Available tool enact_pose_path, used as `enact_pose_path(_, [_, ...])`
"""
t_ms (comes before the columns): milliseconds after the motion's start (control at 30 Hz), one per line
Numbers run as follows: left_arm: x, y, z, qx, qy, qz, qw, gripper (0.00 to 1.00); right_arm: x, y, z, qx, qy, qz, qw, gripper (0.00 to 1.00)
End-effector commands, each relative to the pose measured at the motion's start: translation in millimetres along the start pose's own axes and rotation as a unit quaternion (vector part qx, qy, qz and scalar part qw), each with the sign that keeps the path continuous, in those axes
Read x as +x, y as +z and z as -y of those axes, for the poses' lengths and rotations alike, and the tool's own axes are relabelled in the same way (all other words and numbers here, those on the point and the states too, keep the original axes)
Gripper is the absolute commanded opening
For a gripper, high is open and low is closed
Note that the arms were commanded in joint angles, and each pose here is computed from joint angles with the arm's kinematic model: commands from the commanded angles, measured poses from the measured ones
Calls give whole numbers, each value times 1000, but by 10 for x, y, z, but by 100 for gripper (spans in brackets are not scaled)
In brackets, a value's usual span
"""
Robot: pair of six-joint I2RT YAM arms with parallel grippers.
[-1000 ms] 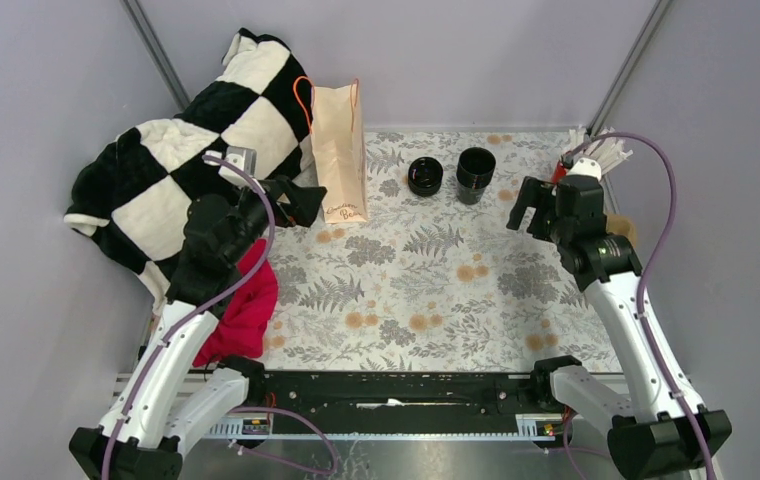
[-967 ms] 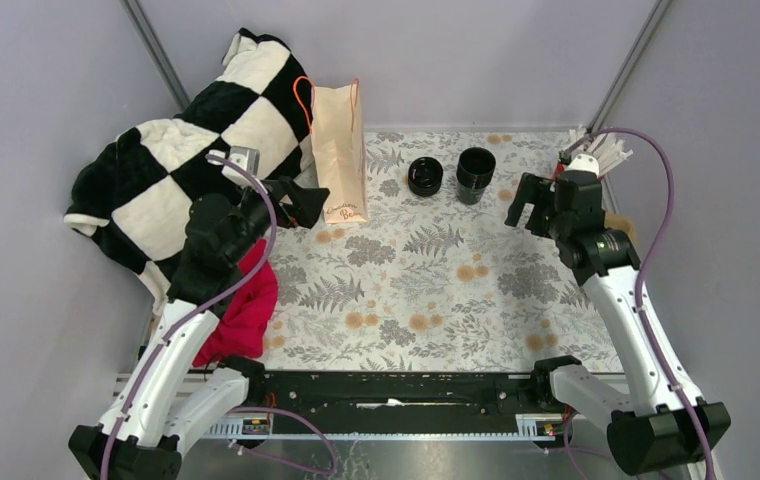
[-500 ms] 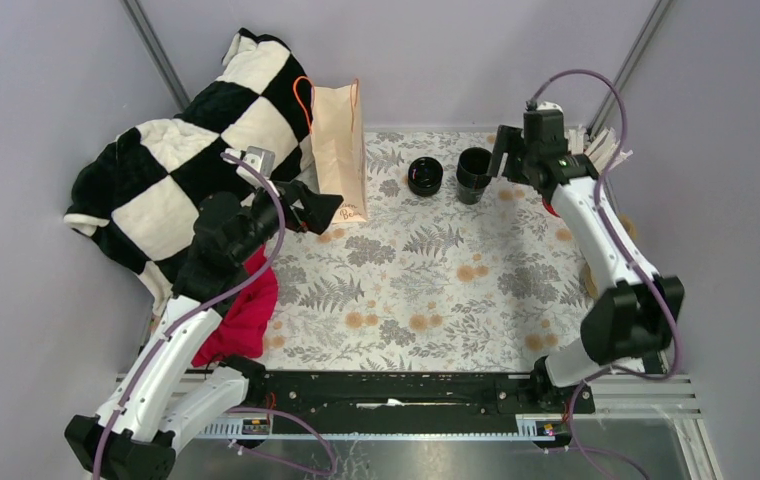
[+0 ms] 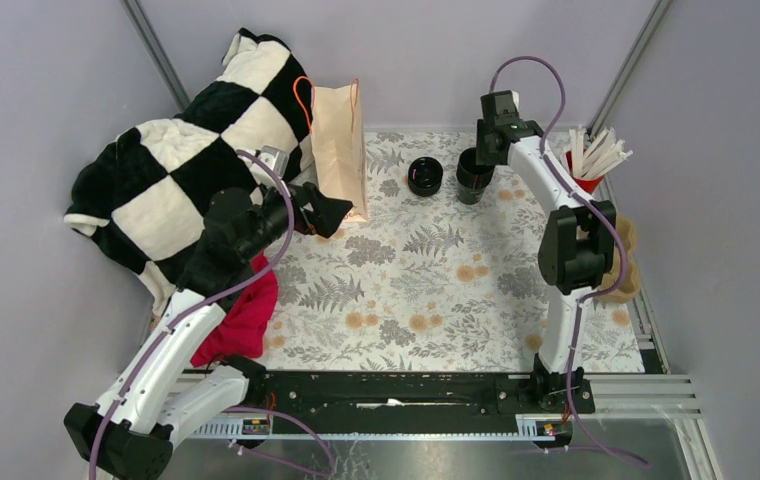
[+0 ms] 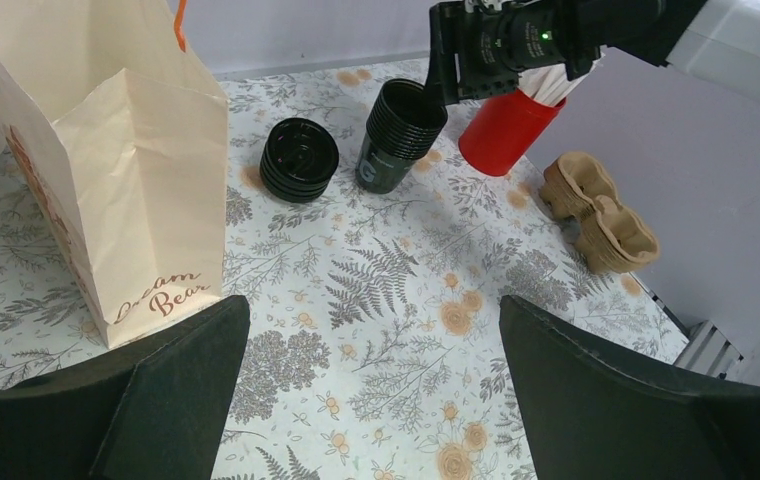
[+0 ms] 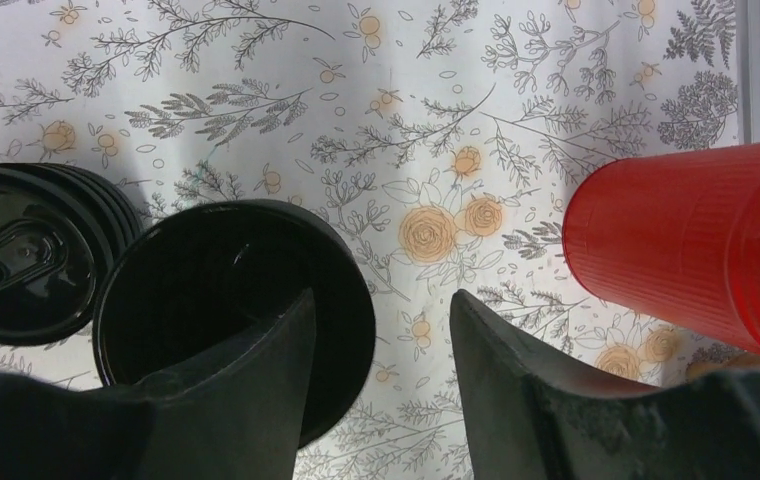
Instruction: Pack the takeout coffee
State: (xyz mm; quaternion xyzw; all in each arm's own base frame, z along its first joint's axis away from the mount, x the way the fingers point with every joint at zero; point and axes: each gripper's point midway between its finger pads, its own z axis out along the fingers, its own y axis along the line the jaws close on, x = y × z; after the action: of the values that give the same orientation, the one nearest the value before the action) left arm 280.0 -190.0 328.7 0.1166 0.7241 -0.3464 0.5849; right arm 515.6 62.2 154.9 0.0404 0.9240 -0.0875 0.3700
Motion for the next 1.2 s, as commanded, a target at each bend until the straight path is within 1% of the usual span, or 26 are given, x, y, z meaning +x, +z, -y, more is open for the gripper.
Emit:
enact_pose_path(0, [-217, -8, 139, 22, 17, 24, 999, 99, -199, -37, 12, 36, -29, 22, 999, 55])
enact_pose_path(133, [-207, 0, 143, 23, 17, 23, 999, 99, -207, 20, -11, 56, -47, 22, 997, 49])
enact_pose_path(233, [-201, 4, 150, 25, 16, 22, 999, 99, -198, 44, -36, 60, -56, 20, 996, 43])
enact_pose_path(300, [-197, 8, 147, 24, 16, 21, 999, 99, -189, 54, -35, 64, -58, 19, 996, 41])
enact_pose_path(400, [-193, 9, 153, 26, 16, 20, 999, 99, -180, 62, -48, 63, -59, 18, 996, 34])
enact_pose_path(567, [-193, 7, 156, 27, 16, 20, 999, 99, -186, 72, -66, 67, -69, 20, 995, 30])
enact_pose_path(833, [-183, 13, 163, 28, 15, 18, 999, 99, -202, 65, -85, 64, -70, 21, 995, 17])
enact_pose_path(900, [-187, 10, 164, 28, 16, 19, 999, 99, -204, 59, -83, 65, -71, 21, 995, 15])
enact_pose_path(1033, [-180, 13, 166, 29, 15, 18, 999, 99, -218, 46, -93, 62, -71, 22, 995, 8])
enact_pose_path(1167, [-174, 17, 158, 28, 15, 17, 999, 99, -241, -2, -78, 63, -69, 24, 995, 6])
